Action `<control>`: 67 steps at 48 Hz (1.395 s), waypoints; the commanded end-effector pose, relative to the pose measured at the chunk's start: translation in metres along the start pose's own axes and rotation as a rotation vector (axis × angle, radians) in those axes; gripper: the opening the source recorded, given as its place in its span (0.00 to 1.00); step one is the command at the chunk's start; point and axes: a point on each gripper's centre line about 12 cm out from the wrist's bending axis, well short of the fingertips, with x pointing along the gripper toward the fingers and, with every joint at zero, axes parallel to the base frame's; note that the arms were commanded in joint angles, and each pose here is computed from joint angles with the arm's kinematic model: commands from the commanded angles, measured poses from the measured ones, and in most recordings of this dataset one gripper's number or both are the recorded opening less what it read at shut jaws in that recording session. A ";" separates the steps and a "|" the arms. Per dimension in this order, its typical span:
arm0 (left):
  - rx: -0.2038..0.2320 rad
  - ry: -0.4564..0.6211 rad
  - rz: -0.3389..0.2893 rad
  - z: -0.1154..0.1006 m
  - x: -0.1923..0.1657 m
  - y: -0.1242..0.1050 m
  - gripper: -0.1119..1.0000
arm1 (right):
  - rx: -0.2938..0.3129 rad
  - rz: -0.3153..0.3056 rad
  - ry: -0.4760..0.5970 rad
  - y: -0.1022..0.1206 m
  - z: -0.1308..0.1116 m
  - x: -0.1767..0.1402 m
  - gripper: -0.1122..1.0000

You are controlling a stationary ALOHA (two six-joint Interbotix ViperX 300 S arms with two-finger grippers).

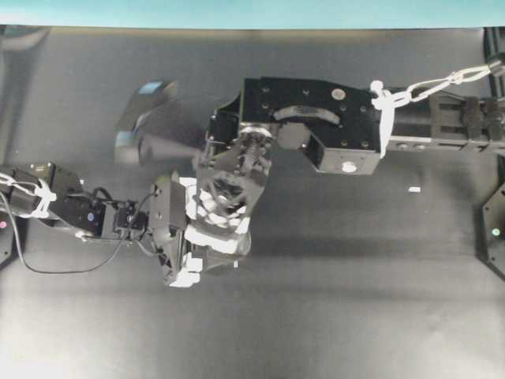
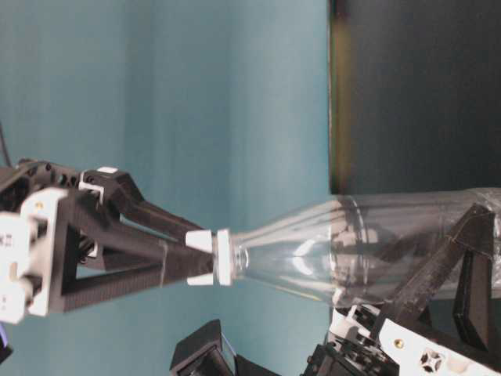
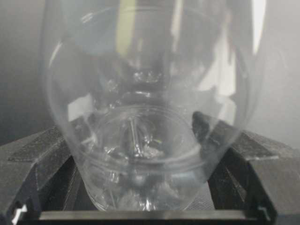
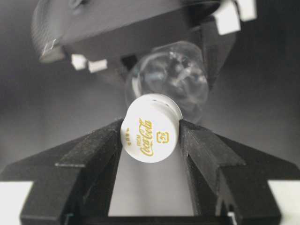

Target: Open the bottle cap by holding the bottle with the left arm and twisting the cap with the right arm.

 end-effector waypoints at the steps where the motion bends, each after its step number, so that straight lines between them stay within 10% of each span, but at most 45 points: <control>1: -0.001 -0.005 0.002 0.002 0.001 0.001 0.85 | -0.111 0.009 0.038 0.005 -0.003 -0.010 0.45; 17: 0.004 0.020 0.014 0.000 0.002 0.005 0.85 | -0.220 0.014 0.106 0.005 -0.006 -0.012 0.44; 36: 0.003 0.028 0.020 -0.002 0.001 0.007 0.85 | -0.532 0.028 0.087 0.023 -0.009 -0.006 0.44; 67: 0.000 0.038 0.022 -0.006 0.002 0.008 0.85 | -0.504 -0.002 0.061 0.023 -0.011 -0.003 0.44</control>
